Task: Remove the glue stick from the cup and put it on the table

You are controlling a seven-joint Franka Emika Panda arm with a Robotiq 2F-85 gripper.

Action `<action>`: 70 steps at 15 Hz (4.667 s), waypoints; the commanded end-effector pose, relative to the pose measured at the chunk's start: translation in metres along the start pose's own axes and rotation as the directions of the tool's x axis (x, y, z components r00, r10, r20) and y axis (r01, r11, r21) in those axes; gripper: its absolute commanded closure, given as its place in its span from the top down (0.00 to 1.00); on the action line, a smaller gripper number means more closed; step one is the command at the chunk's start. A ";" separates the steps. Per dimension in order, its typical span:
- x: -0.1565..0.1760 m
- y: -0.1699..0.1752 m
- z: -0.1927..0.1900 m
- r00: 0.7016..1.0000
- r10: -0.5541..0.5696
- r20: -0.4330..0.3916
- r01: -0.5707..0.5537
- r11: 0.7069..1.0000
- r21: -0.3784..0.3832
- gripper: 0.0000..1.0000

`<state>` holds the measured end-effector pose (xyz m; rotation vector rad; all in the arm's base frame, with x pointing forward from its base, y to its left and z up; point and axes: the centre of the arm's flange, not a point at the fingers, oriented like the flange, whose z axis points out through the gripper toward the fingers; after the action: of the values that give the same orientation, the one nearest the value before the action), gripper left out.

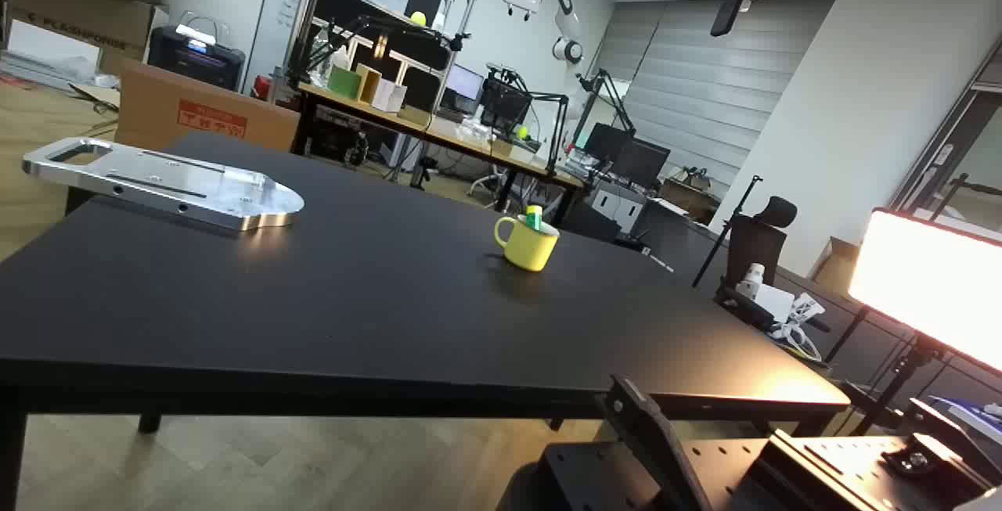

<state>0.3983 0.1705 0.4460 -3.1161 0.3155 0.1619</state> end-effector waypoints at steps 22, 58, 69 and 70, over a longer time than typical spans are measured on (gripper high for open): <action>0.222 0.123 -0.013 0.992 -0.123 0.043 0.126 0.988 -0.090 1.00; 0.463 0.104 0.188 0.898 -0.436 0.059 0.433 0.900 0.058 1.00; 0.464 0.093 0.263 0.893 -0.429 0.137 0.415 0.902 0.121 0.75; 0.464 0.093 0.266 0.892 -0.431 0.137 0.417 0.901 0.121 0.73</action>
<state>0.7677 -0.0082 0.1393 -2.9757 -0.4008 0.3841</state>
